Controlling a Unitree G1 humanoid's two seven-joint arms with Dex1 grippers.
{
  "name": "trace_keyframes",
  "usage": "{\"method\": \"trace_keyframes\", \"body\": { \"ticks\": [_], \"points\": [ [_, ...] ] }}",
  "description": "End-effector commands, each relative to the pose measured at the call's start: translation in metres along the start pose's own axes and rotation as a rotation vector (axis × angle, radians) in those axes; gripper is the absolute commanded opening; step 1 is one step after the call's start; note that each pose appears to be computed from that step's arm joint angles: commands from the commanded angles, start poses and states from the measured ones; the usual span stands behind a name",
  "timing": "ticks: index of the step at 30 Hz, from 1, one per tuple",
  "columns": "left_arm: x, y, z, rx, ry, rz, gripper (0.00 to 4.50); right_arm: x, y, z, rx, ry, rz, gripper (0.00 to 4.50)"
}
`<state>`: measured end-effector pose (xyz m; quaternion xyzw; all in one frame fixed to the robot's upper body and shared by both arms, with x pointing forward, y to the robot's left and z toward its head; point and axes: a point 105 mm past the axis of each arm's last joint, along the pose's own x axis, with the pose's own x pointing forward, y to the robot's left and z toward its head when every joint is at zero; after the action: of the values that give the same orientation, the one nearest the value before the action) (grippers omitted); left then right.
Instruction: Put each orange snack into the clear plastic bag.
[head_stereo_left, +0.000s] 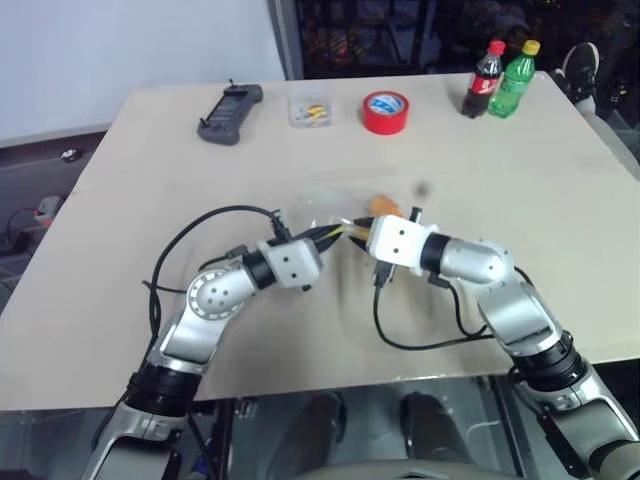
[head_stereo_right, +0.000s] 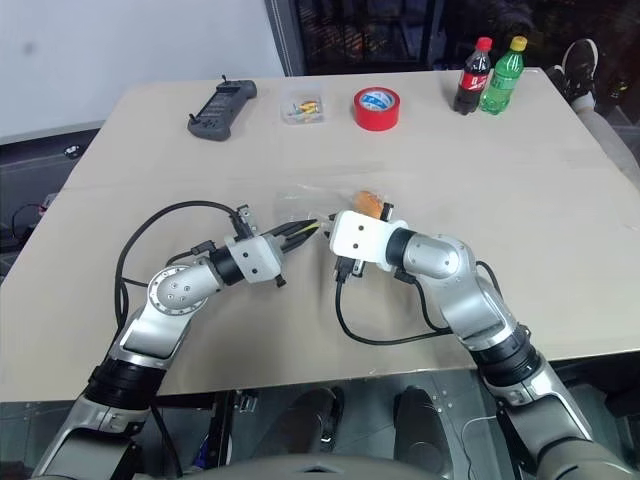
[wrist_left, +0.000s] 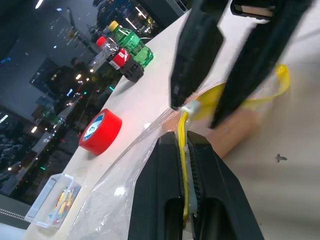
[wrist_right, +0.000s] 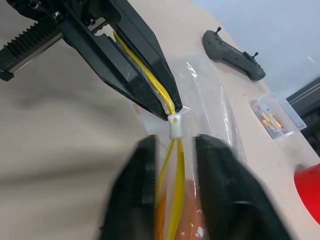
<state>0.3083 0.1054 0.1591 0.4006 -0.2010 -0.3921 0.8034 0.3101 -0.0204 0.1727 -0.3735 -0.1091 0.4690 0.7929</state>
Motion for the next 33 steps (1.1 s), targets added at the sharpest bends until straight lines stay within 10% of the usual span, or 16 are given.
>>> {"method": "trace_keyframes", "body": {
  "ticks": [1, 16, 19, 33],
  "points": [
    [-0.0021, 0.0058, 0.0070, 0.026, -0.024, 0.025, 0.00, -0.0031, -0.0096, 0.0210, -0.047, -0.064, -0.035, 1.09],
    [-0.0032, 0.0051, 0.0071, 0.028, -0.020, 0.029, 0.00, -0.0030, -0.0050, 0.0215, -0.053, -0.074, 0.008, 1.09],
    [-0.0034, 0.0047, 0.0073, 0.028, -0.020, 0.029, 0.00, -0.0026, -0.0042, 0.0206, -0.053, -0.072, 0.014, 0.09],
    [-0.0035, 0.0038, 0.0083, 0.028, -0.027, 0.030, 0.00, 0.0009, -0.0013, 0.0220, -0.040, -0.074, 0.045, 0.09]
  ]
}}
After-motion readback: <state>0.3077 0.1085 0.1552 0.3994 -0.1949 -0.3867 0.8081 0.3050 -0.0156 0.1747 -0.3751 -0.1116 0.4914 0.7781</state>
